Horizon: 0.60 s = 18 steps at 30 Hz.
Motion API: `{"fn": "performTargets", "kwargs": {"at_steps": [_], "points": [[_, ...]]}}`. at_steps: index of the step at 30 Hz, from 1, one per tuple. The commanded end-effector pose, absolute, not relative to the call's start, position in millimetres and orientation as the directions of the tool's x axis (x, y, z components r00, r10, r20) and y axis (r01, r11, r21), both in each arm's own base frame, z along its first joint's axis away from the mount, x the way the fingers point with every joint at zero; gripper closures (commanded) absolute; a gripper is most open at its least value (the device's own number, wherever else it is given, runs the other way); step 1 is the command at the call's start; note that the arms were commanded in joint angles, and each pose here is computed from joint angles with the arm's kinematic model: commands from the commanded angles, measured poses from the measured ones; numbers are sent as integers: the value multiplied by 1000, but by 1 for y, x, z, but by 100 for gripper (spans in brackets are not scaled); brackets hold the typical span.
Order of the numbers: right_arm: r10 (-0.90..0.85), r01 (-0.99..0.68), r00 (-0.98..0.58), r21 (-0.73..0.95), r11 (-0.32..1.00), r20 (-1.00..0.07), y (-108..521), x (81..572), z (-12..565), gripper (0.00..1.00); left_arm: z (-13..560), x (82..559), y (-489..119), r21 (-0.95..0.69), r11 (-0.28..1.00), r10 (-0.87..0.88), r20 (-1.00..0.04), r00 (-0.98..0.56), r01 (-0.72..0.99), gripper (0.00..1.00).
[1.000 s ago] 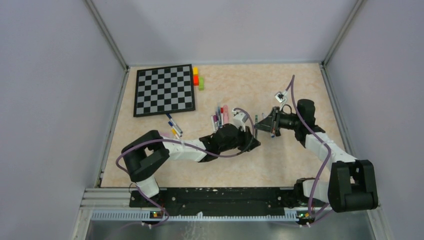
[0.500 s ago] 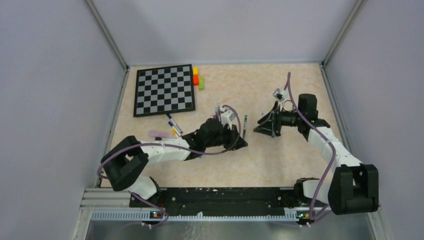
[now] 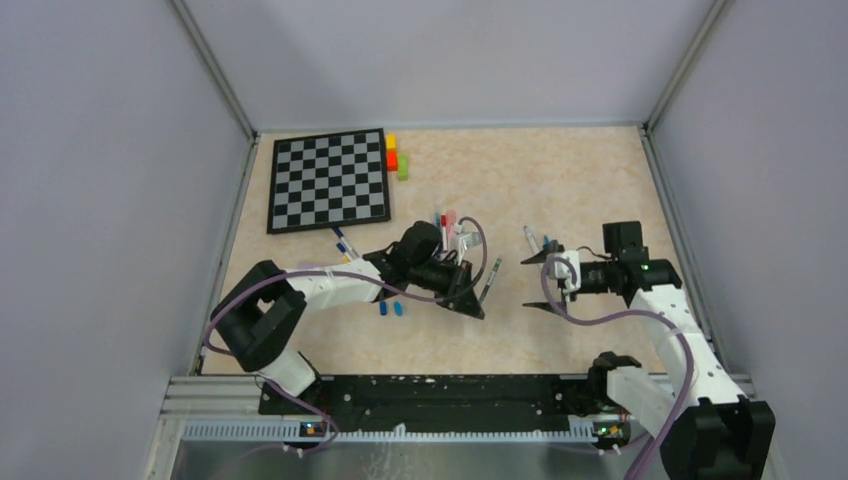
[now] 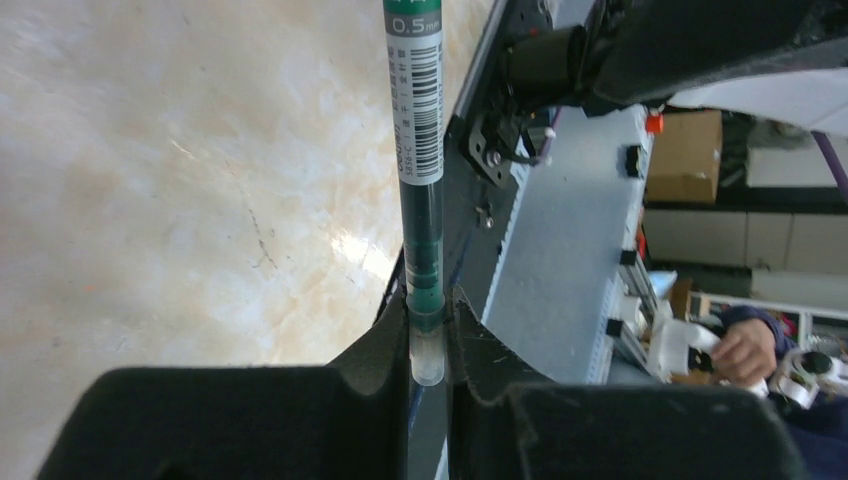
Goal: Open the pen caps
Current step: Pick up the pen from the center of the board.
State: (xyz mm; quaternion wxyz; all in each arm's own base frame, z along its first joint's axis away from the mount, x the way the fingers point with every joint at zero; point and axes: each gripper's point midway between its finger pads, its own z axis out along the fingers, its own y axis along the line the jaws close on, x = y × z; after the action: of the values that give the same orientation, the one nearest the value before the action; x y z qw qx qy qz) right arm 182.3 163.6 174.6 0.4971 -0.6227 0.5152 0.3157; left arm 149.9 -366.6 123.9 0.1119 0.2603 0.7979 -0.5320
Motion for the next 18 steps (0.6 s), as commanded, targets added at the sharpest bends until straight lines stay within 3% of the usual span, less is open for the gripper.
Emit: {"fn": "performTargets", "kwargs": {"at_steps": [1,18], "points": [[-280,-826,563,-547,-139,-778,168,179,183,21,134,133,-374,-830,188,403,-422,-812,525,100],[-375,-645,763,-590,-485,-526,184,176,136,43,128,119,-408,-878,81,508,-371,-777,472,98]]}}
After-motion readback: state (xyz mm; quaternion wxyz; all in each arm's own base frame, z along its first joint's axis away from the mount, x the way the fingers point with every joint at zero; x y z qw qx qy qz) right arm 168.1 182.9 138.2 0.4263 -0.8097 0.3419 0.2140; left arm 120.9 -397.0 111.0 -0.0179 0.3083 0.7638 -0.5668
